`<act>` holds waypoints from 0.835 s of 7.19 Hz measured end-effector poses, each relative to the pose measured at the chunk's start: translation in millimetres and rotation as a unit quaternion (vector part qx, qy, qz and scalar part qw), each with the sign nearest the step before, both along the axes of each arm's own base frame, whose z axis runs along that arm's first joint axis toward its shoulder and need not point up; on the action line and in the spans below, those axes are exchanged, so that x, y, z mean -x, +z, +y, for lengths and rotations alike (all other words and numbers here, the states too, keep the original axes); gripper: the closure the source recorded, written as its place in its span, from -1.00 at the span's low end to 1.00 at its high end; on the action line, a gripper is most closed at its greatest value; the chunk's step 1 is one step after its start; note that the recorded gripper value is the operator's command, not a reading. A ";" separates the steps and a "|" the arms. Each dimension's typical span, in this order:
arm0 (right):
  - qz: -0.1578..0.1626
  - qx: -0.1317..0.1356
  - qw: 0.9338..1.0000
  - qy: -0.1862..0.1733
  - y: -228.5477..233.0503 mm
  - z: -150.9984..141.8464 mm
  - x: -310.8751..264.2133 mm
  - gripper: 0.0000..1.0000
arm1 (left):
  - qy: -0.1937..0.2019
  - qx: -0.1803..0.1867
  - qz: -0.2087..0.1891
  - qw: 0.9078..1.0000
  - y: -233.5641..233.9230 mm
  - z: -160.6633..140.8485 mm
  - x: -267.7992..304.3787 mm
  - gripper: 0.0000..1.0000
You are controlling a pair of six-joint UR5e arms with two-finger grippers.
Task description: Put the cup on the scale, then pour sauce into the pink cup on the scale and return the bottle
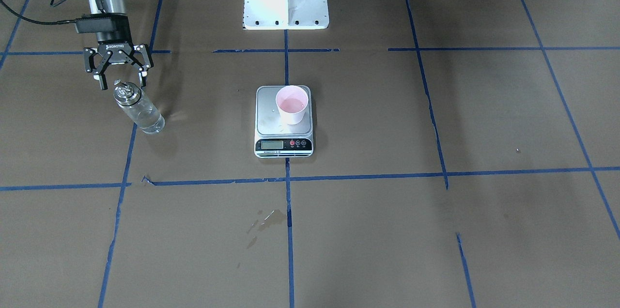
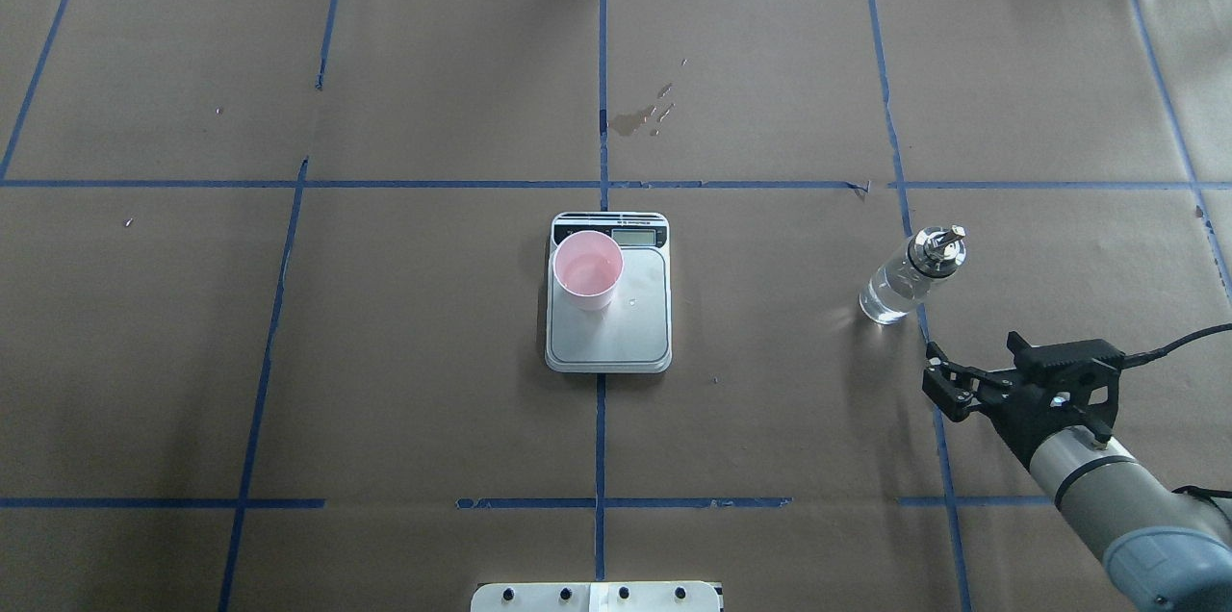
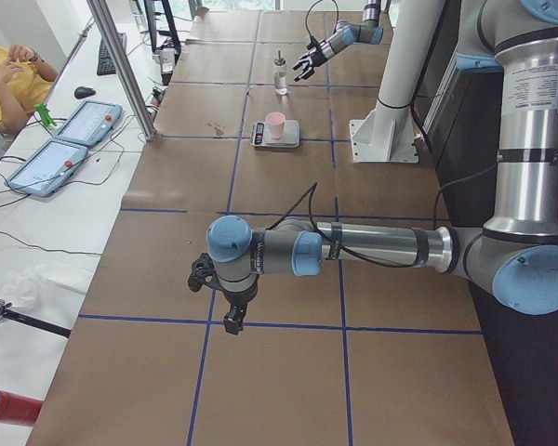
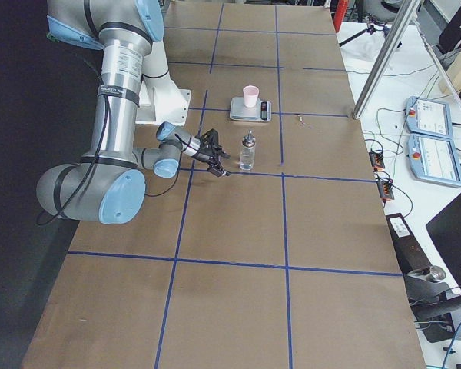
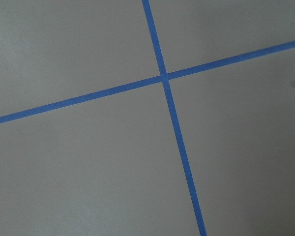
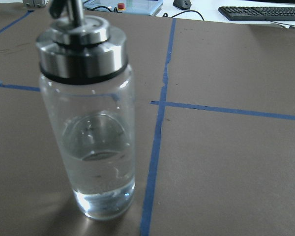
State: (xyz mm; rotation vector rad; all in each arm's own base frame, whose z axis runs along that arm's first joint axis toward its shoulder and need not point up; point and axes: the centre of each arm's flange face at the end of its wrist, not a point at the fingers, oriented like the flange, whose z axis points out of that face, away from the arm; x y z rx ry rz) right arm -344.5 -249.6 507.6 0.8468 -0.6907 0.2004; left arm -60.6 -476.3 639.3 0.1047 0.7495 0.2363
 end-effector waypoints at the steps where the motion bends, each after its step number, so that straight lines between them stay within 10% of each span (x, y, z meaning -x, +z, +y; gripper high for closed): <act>1: 0.015 0.012 1.000 -0.013 5.8 -17.9 -21.9 -1.00 | 0.000 0.000 0.000 1.000 -0.2 0.0 -0.1 -1.00; 6: 0.056 0.076 0.988 -0.123 37.6 -135.0 -210.7 -1.00 | 0.000 -0.001 0.000 1.000 -0.5 -0.7 -0.3 -1.00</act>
